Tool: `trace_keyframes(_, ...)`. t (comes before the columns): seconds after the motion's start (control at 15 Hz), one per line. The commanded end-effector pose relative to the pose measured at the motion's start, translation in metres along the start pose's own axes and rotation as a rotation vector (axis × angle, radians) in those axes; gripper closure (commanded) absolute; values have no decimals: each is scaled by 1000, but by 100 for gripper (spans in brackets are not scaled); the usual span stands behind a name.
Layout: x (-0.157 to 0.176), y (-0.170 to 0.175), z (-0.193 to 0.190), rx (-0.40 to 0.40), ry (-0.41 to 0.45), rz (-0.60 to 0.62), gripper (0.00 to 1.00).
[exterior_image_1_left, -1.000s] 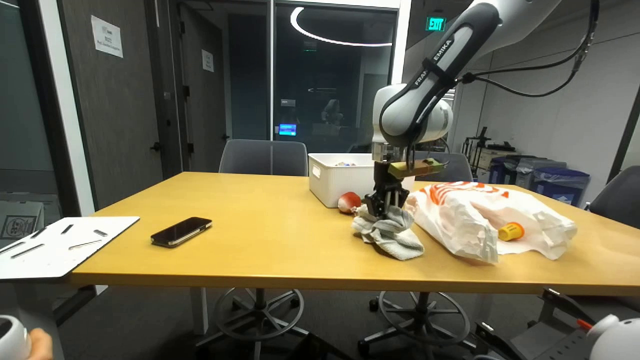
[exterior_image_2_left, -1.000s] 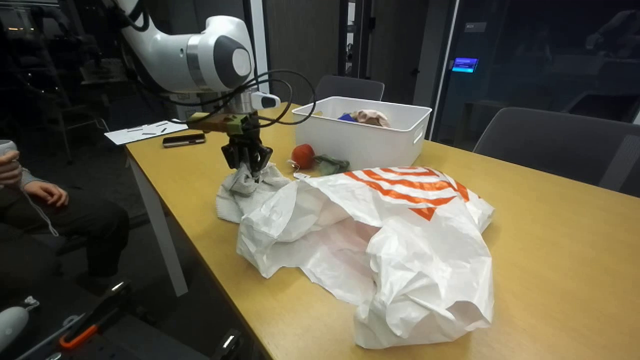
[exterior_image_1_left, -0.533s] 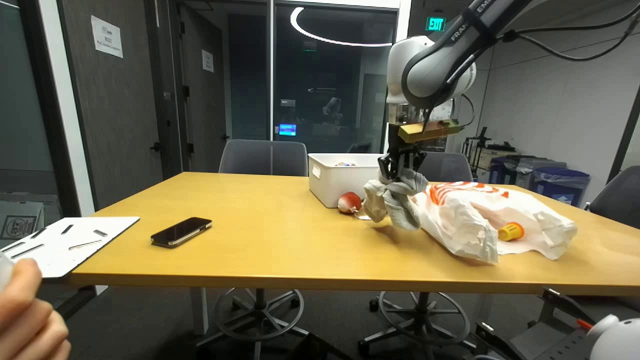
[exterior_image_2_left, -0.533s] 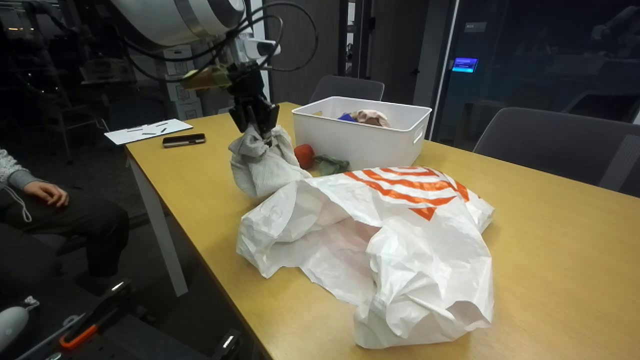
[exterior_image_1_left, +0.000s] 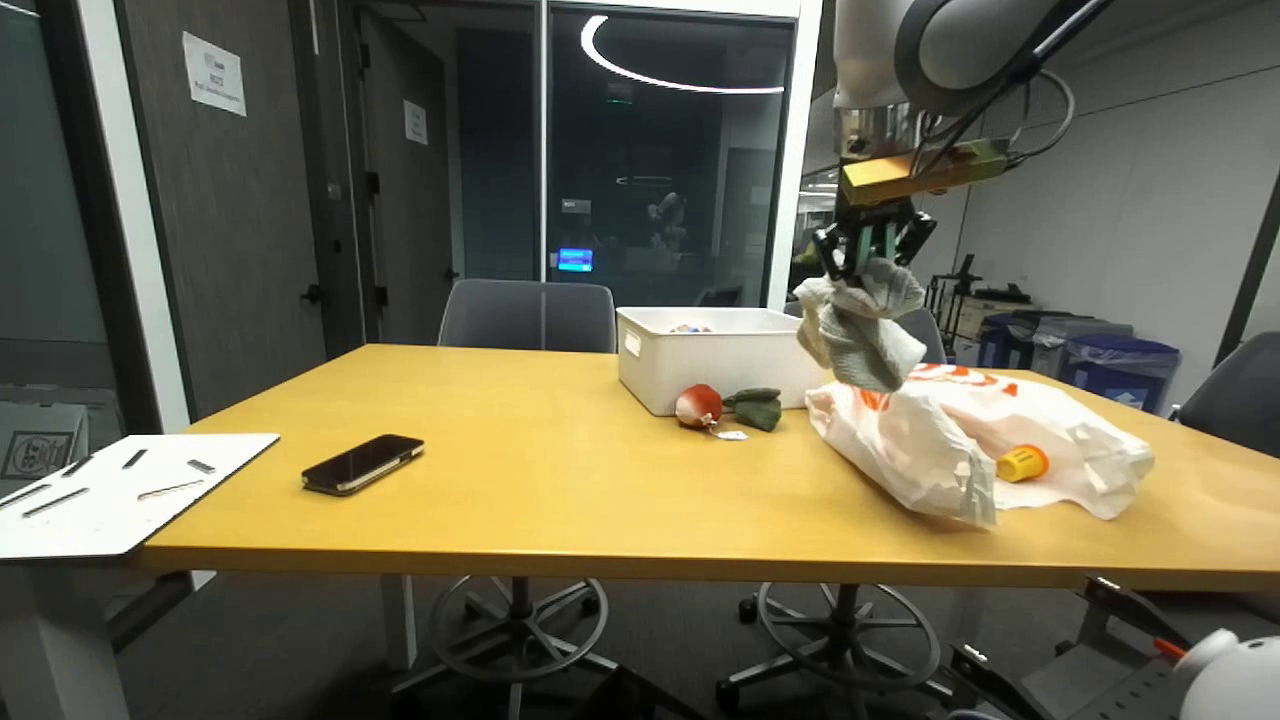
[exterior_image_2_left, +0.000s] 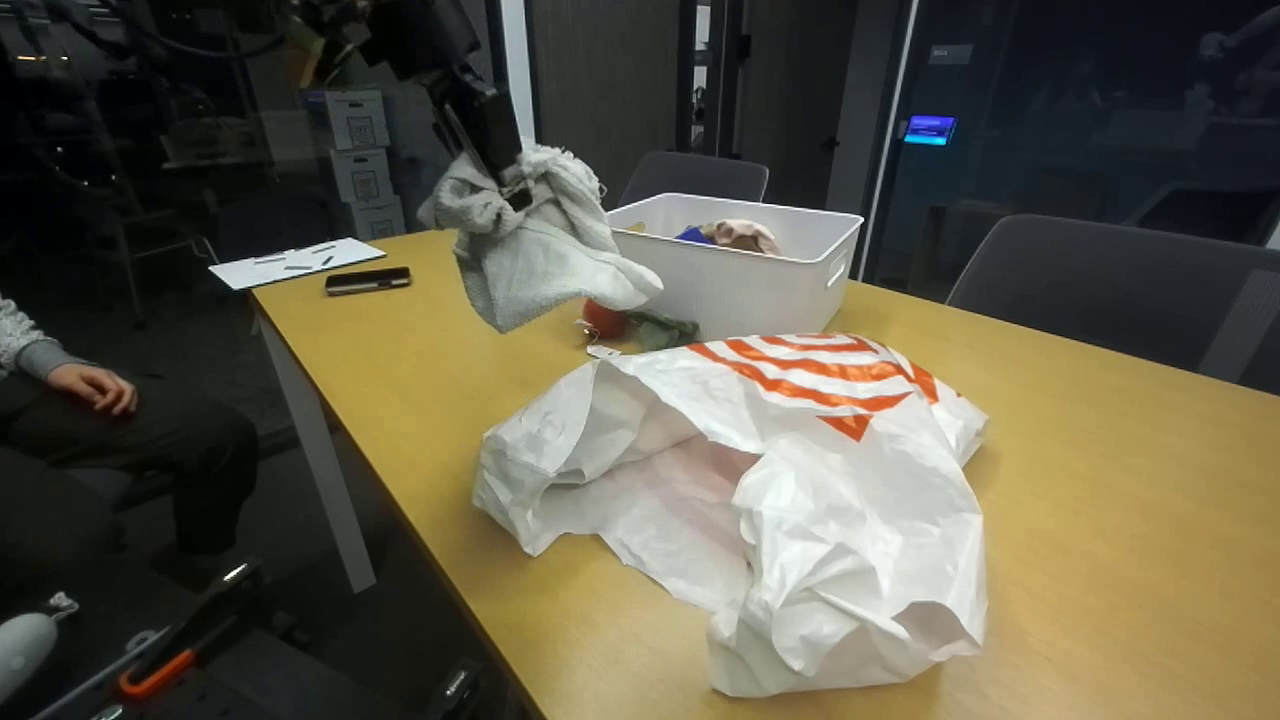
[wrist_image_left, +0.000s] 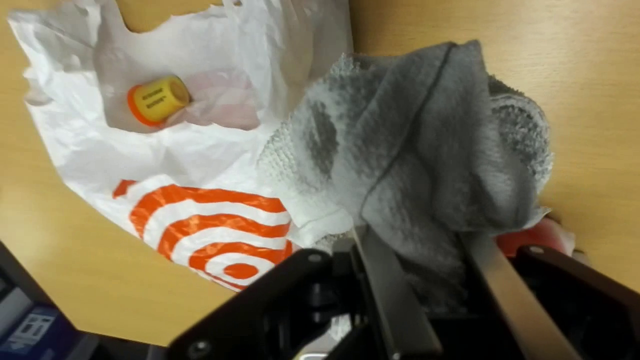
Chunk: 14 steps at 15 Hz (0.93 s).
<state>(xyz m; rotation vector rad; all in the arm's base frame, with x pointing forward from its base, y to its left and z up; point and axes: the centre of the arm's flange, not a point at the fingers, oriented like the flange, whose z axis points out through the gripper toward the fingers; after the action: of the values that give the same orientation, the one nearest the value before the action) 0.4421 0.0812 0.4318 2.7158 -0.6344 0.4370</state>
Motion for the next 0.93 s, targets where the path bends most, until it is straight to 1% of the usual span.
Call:
trace_keyframes(0.0,-39,36,-23,-45,0,172,96)
trace_keyframes(0.27,-71,60,-18,-111,-43,331,96)
trace_keyframes(0.6,-101,88,-1,-190,-110,515,96)
trace_keyframes(0.73,-107,96,14,-208,-154,543,96)
trace_keyframes(0.87,-106,102,37,-228,-199,518,96)
